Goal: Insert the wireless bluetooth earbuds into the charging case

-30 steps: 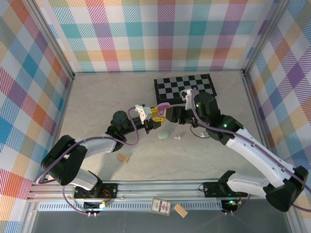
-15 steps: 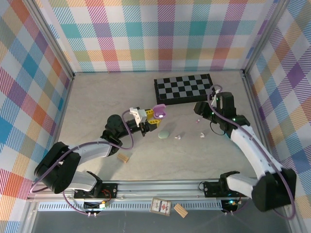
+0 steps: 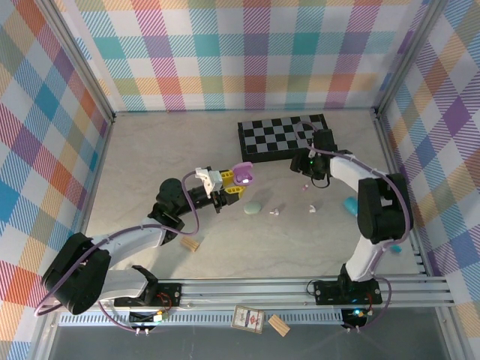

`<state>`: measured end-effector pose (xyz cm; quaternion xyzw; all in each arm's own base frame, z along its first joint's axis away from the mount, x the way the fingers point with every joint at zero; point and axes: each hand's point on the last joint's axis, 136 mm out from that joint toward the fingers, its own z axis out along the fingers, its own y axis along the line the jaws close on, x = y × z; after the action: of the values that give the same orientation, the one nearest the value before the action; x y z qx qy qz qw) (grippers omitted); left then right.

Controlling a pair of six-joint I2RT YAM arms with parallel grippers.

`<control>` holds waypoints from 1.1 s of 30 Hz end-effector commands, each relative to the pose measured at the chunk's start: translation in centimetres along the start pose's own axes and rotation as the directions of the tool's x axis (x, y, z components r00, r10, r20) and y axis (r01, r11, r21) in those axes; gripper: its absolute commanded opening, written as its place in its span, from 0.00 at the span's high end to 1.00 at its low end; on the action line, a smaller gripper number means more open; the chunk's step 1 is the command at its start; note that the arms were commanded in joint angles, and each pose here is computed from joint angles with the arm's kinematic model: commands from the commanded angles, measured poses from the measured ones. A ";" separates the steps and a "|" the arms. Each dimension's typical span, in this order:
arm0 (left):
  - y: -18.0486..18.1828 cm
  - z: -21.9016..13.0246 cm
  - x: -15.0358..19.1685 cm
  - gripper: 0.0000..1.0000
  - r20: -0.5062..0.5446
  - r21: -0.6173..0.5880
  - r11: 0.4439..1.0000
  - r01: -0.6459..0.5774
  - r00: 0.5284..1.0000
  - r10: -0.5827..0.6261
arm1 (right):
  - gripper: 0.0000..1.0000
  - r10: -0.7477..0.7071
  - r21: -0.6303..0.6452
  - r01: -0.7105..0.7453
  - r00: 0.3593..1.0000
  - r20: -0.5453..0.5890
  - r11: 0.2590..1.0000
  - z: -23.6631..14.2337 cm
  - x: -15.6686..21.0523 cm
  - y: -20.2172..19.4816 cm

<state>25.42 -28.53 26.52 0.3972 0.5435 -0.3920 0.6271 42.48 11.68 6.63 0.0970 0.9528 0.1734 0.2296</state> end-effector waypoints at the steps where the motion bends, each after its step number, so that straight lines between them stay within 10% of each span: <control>1: -0.3 -0.6 -0.1 0.65 -0.001 0.007 1.000 -0.028 1.000 0.028 | 0.45 -0.008 -0.027 0.007 0.999 -0.033 1.000 1.1 0.1 0.2; 33: -1.1 -1.3 -1.0 0.65 0.019 0.025 0.999 -0.033 0.999 0.033 | 0.42 -0.071 -0.018 0.069 0.991 -0.112 0.997 -2.2 6.2 -1.4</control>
<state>24.31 -27.98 25.98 0.4050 0.5483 -0.3907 0.6186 35.60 11.21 6.13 0.0734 0.9595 0.1839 0.2006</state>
